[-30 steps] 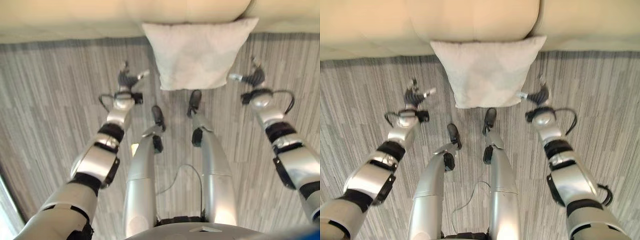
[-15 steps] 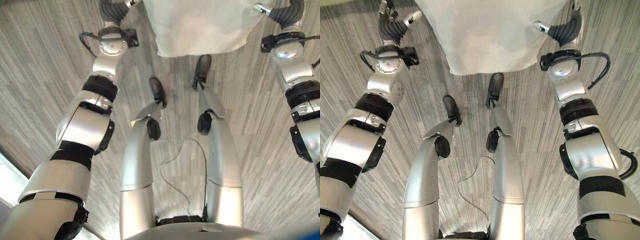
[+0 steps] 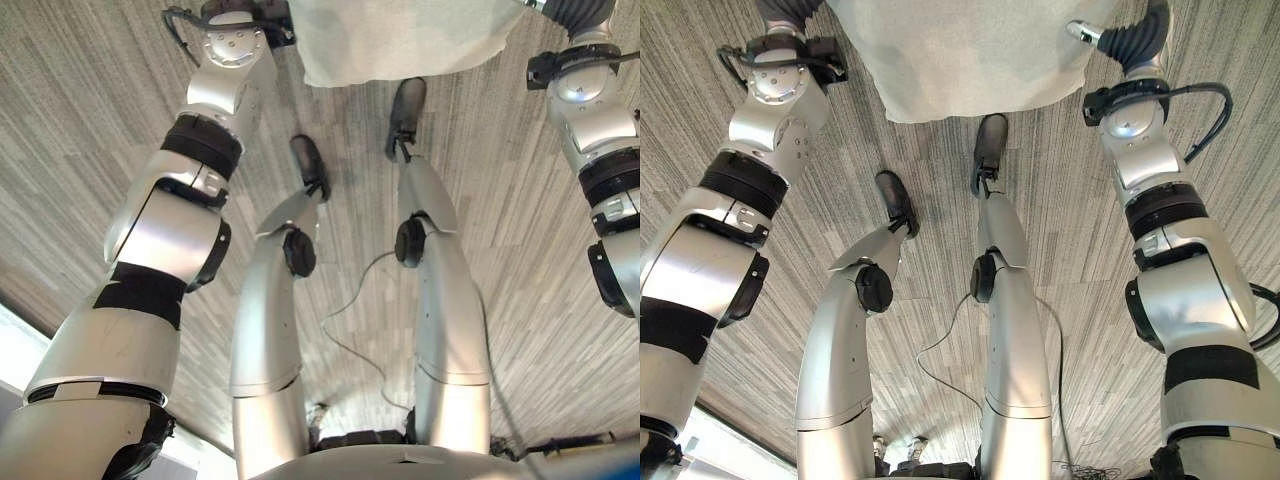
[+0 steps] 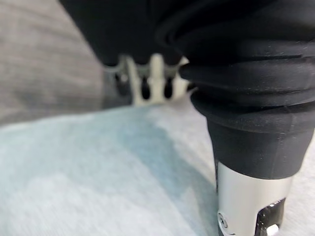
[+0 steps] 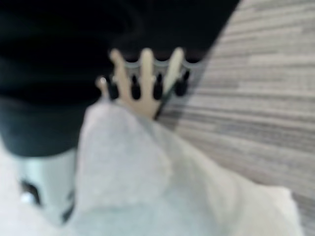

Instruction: Pick up all the scattered cushions and arrange them neatly on the sofa.

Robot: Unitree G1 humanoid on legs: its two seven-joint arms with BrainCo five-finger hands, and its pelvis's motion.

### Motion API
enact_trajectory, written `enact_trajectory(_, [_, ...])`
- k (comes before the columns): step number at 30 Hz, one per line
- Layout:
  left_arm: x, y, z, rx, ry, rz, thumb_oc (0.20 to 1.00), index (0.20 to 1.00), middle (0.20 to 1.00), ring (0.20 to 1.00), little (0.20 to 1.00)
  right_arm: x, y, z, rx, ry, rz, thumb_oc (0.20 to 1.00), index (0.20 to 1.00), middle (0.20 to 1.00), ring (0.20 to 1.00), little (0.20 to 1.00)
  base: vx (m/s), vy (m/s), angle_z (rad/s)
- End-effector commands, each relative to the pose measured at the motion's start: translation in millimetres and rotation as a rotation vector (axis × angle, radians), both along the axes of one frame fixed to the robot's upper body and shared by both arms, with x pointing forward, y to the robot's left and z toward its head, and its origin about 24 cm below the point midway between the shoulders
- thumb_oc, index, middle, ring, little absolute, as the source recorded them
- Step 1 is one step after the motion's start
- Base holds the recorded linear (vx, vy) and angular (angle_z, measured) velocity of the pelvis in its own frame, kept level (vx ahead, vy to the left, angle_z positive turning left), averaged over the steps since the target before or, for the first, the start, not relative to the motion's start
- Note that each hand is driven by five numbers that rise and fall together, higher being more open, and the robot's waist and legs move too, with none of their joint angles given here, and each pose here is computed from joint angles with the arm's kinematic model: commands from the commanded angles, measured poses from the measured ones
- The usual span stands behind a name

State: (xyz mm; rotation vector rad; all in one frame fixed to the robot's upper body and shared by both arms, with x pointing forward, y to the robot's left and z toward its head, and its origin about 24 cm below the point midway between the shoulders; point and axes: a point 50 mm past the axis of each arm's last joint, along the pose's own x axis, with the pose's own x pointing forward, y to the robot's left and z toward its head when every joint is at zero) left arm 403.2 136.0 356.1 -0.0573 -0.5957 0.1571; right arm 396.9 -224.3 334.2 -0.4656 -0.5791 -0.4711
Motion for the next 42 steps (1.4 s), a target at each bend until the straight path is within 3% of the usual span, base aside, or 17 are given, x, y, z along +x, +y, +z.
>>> enact_trajectory(1, [6,-6,-24,-0.039,0.036,-0.054,1.000,1.000,1.000,1.000,1.000,7,11,-16,-0.012,0.041,0.036,1.000,1.000,1.000,1.000,1.000,0.00,0.000,0.00])
enact_trajectory(8, [1,-39,-11,-0.030,0.005,-0.148,1.000,1.000,1.000,1.000,1.000,11,33,5,-0.029,0.035,0.058,1.000,1.000,1.000,1.000,1.000,0.00,0.000,0.00])
enact_trajectory(14, [-5,-58,-3,-0.051,-0.028,-0.211,1.000,1.000,1.000,1.000,1.000,11,74,13,0.041,-0.006,0.238,1.000,1.000,1.000,1.000,1.000,0.00,-0.001,0.01])
enact_trajectory(15, [-5,-58,-3,-0.055,-0.029,-0.214,0.953,0.953,0.953,0.953,0.953,10,82,15,0.044,-0.012,0.280,0.379,0.379,0.379,0.379,0.379,0.00,0.000,0.00])
enact_trajectory(16, [-6,-57,-2,-0.053,-0.037,-0.216,0.664,0.664,0.664,0.664,0.664,9,90,17,0.048,-0.025,0.316,0.200,0.200,0.200,0.200,0.200,0.00,0.000,0.00])
enact_trajectory(17, [-6,-57,-1,-0.065,-0.042,-0.224,0.457,0.457,0.457,0.457,0.457,6,100,18,0.065,-0.041,0.368,0.200,0.200,0.200,0.200,0.200,0.00,0.000,0.00])
enact_trajectory(18, [-7,-56,-1,-0.078,-0.048,-0.228,0.200,0.200,0.200,0.200,0.200,4,105,21,0.055,-0.054,0.388,0.200,0.200,0.200,0.200,0.200,0.01,-0.018,-0.03])
enact_trajectory(24, [-11,-41,3,-0.137,-0.093,-0.230,0.200,0.200,0.200,0.200,0.200,-9,124,33,0.054,-0.140,0.496,0.200,0.200,0.200,0.200,0.200,0.00,-0.003,-0.01])
enact_trajectory(30, [-15,-27,-16,-0.209,-0.114,-0.246,0.200,0.200,0.200,0.200,0.200,-19,119,25,0.091,-0.196,0.559,0.200,0.200,0.200,0.200,0.200,0.01,-0.010,0.00])
enact_trajectory(37, [-30,-40,-68,-0.237,-0.086,-0.348,0.200,0.200,0.200,0.200,0.200,-30,104,-28,0.104,-0.165,0.593,0.200,0.200,0.200,0.200,0.200,-0.01,-0.040,0.05])
enact_trajectory(42, [-43,-39,-102,-0.272,-0.063,-0.344,0.200,0.200,0.200,0.200,0.200,-39,96,-78,0.232,-0.111,0.631,0.200,0.200,0.200,0.200,0.200,-0.03,-0.069,0.14])
